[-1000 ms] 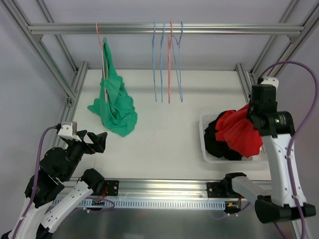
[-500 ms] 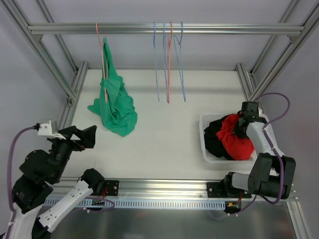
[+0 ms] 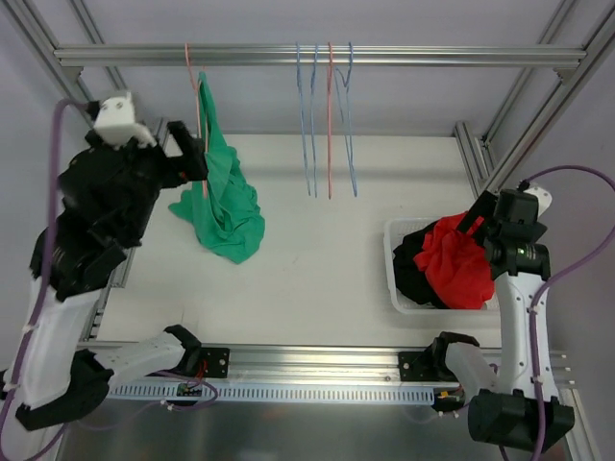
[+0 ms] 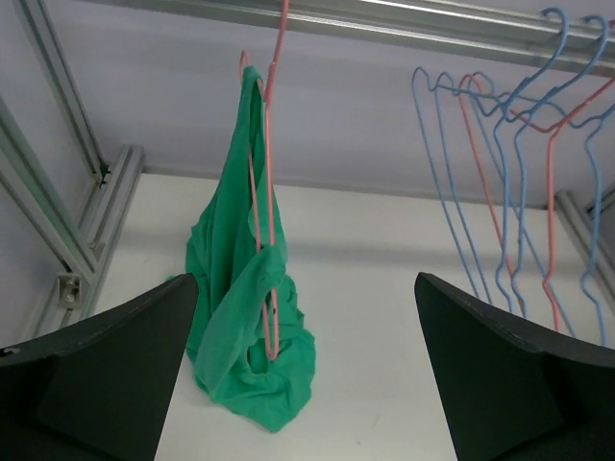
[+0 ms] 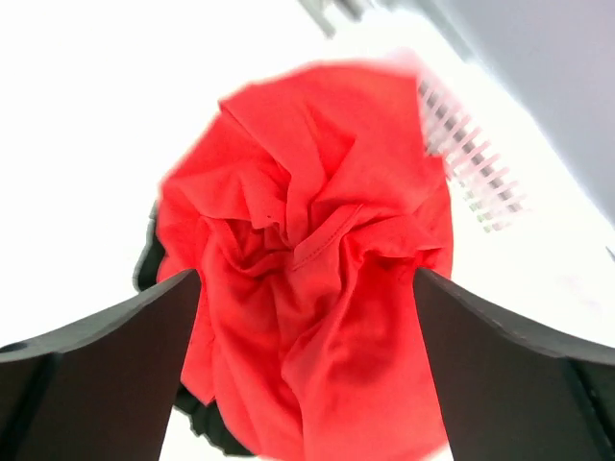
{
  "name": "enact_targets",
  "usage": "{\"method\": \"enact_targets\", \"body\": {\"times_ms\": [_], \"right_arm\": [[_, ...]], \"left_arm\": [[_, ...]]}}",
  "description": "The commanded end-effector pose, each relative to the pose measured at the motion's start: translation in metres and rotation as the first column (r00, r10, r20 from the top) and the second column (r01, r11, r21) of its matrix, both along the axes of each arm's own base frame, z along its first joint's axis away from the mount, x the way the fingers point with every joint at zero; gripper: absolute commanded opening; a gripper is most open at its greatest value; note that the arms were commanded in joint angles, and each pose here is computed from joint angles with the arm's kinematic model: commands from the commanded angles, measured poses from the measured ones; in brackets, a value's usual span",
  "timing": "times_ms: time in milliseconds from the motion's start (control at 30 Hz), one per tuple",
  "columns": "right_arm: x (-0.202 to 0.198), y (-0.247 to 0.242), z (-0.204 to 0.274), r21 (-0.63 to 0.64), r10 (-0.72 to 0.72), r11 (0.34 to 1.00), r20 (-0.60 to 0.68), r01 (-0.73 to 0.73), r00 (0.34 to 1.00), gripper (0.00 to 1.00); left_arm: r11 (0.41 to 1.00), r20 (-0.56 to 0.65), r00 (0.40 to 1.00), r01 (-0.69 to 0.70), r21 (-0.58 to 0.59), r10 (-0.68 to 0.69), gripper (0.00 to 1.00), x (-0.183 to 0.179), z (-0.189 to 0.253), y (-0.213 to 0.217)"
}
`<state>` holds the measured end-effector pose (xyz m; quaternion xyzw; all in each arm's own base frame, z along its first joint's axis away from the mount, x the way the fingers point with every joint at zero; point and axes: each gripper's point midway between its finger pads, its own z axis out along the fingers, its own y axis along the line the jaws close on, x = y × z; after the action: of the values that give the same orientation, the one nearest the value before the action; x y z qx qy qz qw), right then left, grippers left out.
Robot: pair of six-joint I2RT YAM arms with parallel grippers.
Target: Remove the tank top from the hanger
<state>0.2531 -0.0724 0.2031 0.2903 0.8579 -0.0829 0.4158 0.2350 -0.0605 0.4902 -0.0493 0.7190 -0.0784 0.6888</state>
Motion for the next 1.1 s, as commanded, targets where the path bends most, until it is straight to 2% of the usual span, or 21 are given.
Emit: {"method": "enact_targets", "body": {"times_ms": [0,100,167,200,233,300,333,400,467,500,567,667,700,733,867,900,933,967,1067], "right_arm": [[-0.029,-0.008,0.044,-0.086,0.003,0.996,0.043,0.0,0.999,1.0],[-0.037,0.017,0.076,-0.098,0.167,0.983,0.171,-0.152,0.971,1.0],[-0.036,0.057,0.092,-0.041,0.349,0.935,0.271,-0.351,0.897,1.0],[-0.041,0.073,0.102,-0.035,0.407,0.906,0.334,-0.421,0.85,0.99],[-0.045,0.105,0.109,0.008,0.515,0.826,0.397,-0.564,0.76,1.0],[-0.05,0.132,0.118,0.035,0.576,0.742,0.479,-0.67,0.663,0.99],[-0.056,0.147,0.122,0.043,0.622,0.676,0.503,-0.736,0.6,0.99],[-0.058,0.154,0.12,0.077,0.616,0.655,0.522,-0.752,0.59,0.99],[-0.059,0.152,0.117,0.073,0.612,0.663,0.521,-0.745,0.595,0.99],[-0.059,0.152,0.113,0.082,0.609,0.665,0.517,-0.742,0.602,0.99],[-0.06,0.153,0.111,0.088,0.611,0.659,0.516,-0.747,0.6,0.99],[-0.062,0.155,0.112,0.089,0.615,0.65,0.52,-0.754,0.592,0.99],[-0.061,0.155,0.112,0.087,0.614,0.653,0.521,-0.753,0.593,0.99],[-0.062,0.155,0.113,0.086,0.612,0.654,0.523,-0.751,0.593,0.99],[-0.064,0.157,0.116,0.089,0.613,0.647,0.531,-0.757,0.586,0.99],[-0.064,0.157,0.116,0.089,0.613,0.646,0.532,-0.758,0.585,0.98],[-0.064,0.157,0.116,0.088,0.613,0.646,0.532,-0.758,0.584,0.98],[-0.064,0.157,0.117,0.083,0.614,0.646,0.535,-0.759,0.581,0.99],[-0.063,0.156,0.115,0.087,0.612,0.648,0.531,-0.756,0.586,0.99]], "left_arm": [[0.986,-0.05,0.997,-0.048,0.16,0.057,0.99,0.035,0.0,-0.004],[0.979,-0.11,0.993,-0.029,0.203,0.052,0.99,0.073,-0.011,-0.011],[0.982,-0.153,0.985,-0.046,0.185,0.075,0.99,0.1,-0.022,-0.004],[0.987,-0.175,0.984,0.01,0.162,0.019,0.99,0.109,-0.027,-0.012],[0.988,-0.21,0.978,0.028,0.154,0.005,0.99,0.122,-0.038,-0.014],[0.992,-0.226,0.974,0.002,0.127,0.027,0.99,0.135,-0.042,-0.003],[0.993,-0.247,0.969,0.022,0.119,0.008,0.98,0.143,-0.049,-0.007],[0.995,-0.263,0.965,0.034,0.093,-0.008,0.9,0.152,-0.053,-0.003],[0.995,-0.294,0.954,0.082,0.054,-0.062,0.83,0.162,-0.064,-0.009],[0.996,-0.305,0.951,0.073,0.042,-0.057,0.74,0.166,-0.068,-0.003],[0.997,-0.337,0.94,0.071,0.029,-0.057,0.67,0.175,-0.08,0.0],[0.998,-0.377,0.925,0.063,0.018,-0.052,0.49,0.182,-0.096,0.005],[0.998,-0.38,0.923,0.061,0.017,-0.05,0.4,0.183,-0.098,0.006],[0.998,-0.387,0.921,0.059,0.018,-0.047,0.26,0.183,-0.101,0.007],[0.998,-0.392,0.919,0.059,0.019,-0.047,0.25,0.188,-0.103,0.007],[0.998,-0.397,0.916,0.065,0.016,-0.053,0.21,0.191,-0.105,0.006],[0.998,-0.393,0.918,0.064,0.014,-0.053,0.06,0.191,-0.103,0.006],[0.998,-0.391,0.919,0.061,0.011,-0.052,0.0,0.19,-0.102,0.007],[0.995,-0.363,0.927,0.095,-0.011,-0.093,0.0,0.187,-0.089,0.0]]}}
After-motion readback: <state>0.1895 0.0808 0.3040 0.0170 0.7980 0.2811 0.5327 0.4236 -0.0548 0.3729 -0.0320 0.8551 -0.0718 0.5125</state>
